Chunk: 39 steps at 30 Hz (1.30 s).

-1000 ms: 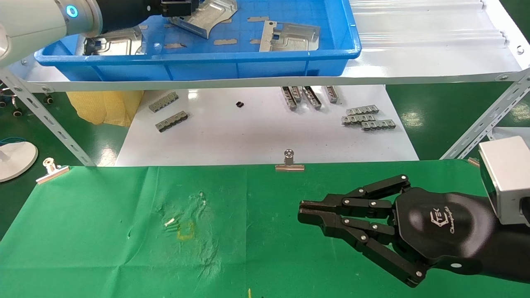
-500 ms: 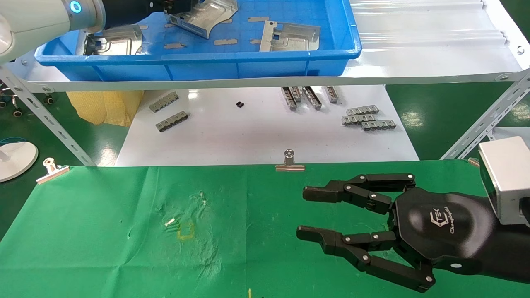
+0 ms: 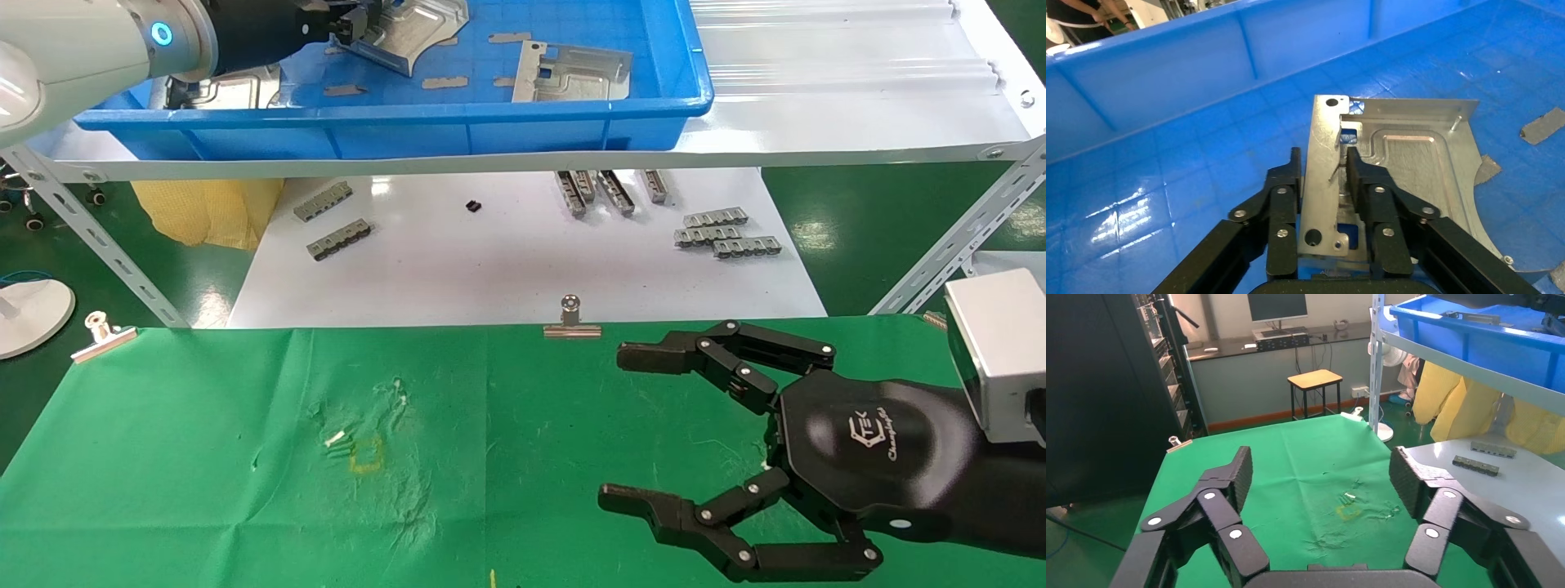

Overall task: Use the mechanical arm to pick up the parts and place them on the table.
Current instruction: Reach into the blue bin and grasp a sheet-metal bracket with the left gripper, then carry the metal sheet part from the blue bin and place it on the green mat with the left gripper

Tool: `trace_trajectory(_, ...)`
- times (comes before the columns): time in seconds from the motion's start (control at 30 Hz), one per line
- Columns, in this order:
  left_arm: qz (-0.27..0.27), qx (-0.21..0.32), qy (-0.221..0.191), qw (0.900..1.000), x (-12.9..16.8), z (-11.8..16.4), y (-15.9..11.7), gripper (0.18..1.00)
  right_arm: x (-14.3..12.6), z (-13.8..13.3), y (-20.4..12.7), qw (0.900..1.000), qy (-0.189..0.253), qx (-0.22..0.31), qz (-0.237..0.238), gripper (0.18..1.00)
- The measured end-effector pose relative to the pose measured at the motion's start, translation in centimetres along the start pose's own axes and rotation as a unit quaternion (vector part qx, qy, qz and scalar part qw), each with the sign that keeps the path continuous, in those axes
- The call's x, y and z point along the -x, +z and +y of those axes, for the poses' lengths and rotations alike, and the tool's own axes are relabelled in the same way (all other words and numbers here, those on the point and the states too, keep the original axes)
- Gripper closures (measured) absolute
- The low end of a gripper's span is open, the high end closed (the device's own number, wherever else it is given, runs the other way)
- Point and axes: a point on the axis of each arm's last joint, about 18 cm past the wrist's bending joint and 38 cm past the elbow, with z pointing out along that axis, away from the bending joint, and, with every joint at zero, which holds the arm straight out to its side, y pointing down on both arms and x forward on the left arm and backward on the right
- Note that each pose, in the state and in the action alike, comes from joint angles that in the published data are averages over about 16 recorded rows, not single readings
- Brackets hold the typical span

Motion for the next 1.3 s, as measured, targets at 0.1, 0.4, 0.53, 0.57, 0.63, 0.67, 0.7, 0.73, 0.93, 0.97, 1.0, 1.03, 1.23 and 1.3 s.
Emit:
trace_trajectory(0.1,-0.001,-0.003,-0.001,1.0,0.0,-0.1,0.0,0.797,0.0,0.0,0.0,1.0,0.0,0.0,0.0,0.367)
trace_trajectory(0.4,0.01,-0.027,0.002,0.9996,0.3,-1.5,-0.5,0.897,0.0,0.0,0.0,1.0,0.0,0.0,0.0,0.235)
trace_trajectory(0.53,0.034,-0.043,0.009,0.9985,0.2,-2.2,-1.3,0.908,0.0,0.0,0.0,1.0,0.0,0.0,0.0,0.208)
trace_trajectory(0.57,0.043,-0.047,0.011,0.9979,0.2,-2.3,-1.6,0.909,0.0,0.0,0.0,1.0,0.0,0.0,0.0,0.201)
trace_trajectory(0.63,0.063,-0.055,0.017,0.9963,0.1,-2.5,-2.3,0.911,0.0,0.0,0.0,1.0,0.0,0.0,0.0,0.192)
trace_trajectory(0.67,0.074,-0.059,0.021,0.9952,0.1,-2.5,-2.7,0.911,0.0,0.0,0.0,1.0,0.0,0.0,0.0,0.19)
trace_trajectory(0.7,0.087,-0.064,0.026,0.9939,0.0,-2.6,-3.1,0.911,0.0,0.0,0.0,1.0,0.0,0.0,0.0,0.187)
trace_trajectory(0.73,0.1,-0.068,0.03,0.9922,-0.1,-2.5,-3.6,0.911,0.0,0.0,0.0,1.0,0.0,0.0,0.0,0.185)
trace_trajectory(0.93,0.191,-0.093,0.064,0.975,-0.8,-1.6,-7.2,0.911,0.0,0.0,0.0,1.0,0.0,0.0,0.0,0.179)
trace_trajectory(0.97,0.208,-0.096,0.071,0.9709,-0.9,-1.3,-7.8,0.911,0.0,0.0,0.0,1.0,0.0,0.0,0.0,0.179)
trace_trajectory(1.0,0.223,-0.1,0.078,0.9665,-1.1,-1.0,-8.5,0.911,0.0,0.0,0.0,1.0,0.0,0.0,0.0,0.179)
trace_trajectory(1.03,0.238,-0.102,0.086,0.962,-1.2,-0.7,-9.2,0.911,0.0,0.0,0.0,1.0,0.0,0.0,0.0,0.179)
trace_trajectory(1.23,0.309,-0.108,0.14,0.9346,-2.0,1.9,-12.8,0.912,0.0,0.0,0.0,1.0,0.0,0.0,0.0,0.179)
trace_trajectory(1.3,0.326,-0.103,0.162,0.9256,-2.2,3.1,-13.8,0.912,0.0,0.0,0.0,1.0,0.0,0.0,0.0,0.179)
